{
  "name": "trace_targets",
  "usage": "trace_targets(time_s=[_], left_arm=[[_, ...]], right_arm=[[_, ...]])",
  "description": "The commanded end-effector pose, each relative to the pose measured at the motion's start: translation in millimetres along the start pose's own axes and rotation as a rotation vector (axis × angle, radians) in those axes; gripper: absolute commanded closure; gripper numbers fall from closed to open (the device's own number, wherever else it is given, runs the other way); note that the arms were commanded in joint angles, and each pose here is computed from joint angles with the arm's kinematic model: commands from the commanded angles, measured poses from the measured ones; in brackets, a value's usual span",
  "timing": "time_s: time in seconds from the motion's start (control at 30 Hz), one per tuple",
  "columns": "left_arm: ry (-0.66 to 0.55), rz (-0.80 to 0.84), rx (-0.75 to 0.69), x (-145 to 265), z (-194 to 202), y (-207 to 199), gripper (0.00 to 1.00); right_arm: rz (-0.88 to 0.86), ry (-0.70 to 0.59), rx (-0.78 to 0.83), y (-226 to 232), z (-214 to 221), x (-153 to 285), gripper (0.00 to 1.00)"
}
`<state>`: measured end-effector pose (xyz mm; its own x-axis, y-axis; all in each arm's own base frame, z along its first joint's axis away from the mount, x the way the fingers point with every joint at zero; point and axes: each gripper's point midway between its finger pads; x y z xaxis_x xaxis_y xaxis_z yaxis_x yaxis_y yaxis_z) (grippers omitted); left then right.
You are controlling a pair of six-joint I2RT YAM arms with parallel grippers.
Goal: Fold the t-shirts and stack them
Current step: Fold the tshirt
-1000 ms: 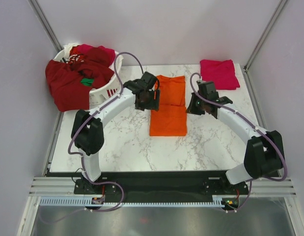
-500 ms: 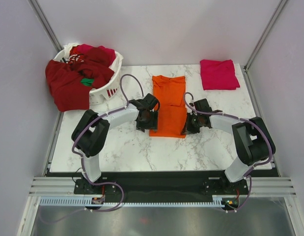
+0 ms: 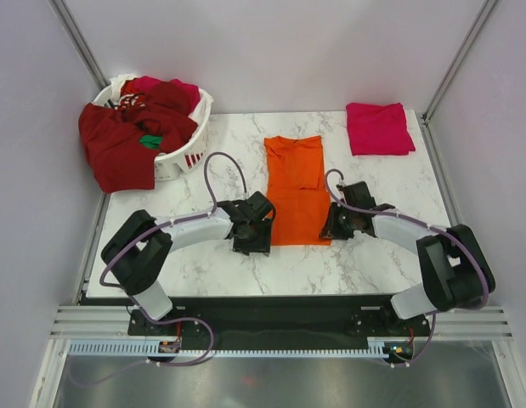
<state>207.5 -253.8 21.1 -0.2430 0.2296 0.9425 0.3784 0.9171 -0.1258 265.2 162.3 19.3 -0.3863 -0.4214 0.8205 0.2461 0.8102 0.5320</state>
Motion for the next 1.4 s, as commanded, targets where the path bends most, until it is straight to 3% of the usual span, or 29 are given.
trace_targets(time_s=[0.0,0.03,0.07,0.17,0.23,0.33,0.57,0.7,0.9,1.13,1.3,1.37], left_arm=[[-0.038,0.034,0.058,21,-3,-7,0.33],[-0.054,0.042,0.057,29,-7,-10,0.33],[-0.096,0.064,0.054,43,-15,-15,0.33],[-0.193,0.098,0.048,76,-34,-22,0.32],[-0.244,0.116,0.034,91,-45,-25,0.29],[-0.263,0.119,0.028,95,-48,-26,0.28],[-0.274,0.255,0.078,66,-40,-55,0.28],[-0.306,0.269,0.089,50,-48,-68,0.12],[-0.263,0.216,0.073,20,-45,-78,0.16],[-0.248,0.175,0.081,8,-36,-70,0.19],[-0.256,0.166,0.080,11,-32,-65,0.19],[-0.258,0.165,0.081,12,-31,-64,0.20]], right_arm=[[0.210,-0.033,-0.025,-37,6,28,0.64],[0.221,-0.059,-0.023,-35,3,44,0.59],[0.211,-0.105,-0.014,-24,-10,56,0.43],[0.194,-0.231,0.010,-6,-32,97,0.13],[0.160,-0.274,0.020,3,-34,118,0.07],[0.138,-0.314,0.014,5,-34,130,0.07],[0.148,-0.245,-0.086,-24,-6,90,0.18],[0.092,-0.232,-0.164,-19,-2,74,0.23],[0.125,-0.171,-0.192,-36,12,46,0.28],[0.131,-0.126,-0.217,-53,30,25,0.49],[0.123,-0.122,-0.216,-57,34,22,0.55],[0.124,-0.121,-0.221,-59,35,20,0.64]])
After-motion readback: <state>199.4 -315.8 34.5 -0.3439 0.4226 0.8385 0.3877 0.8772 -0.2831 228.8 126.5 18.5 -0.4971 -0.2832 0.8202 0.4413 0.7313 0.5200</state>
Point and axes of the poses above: each gripper's point midway between its finger pads, its own x axis back along the fingers, its own y axis along the line the jaws close on, z = x × y, and after that the axes turned 15 degrees about -x, right-handed
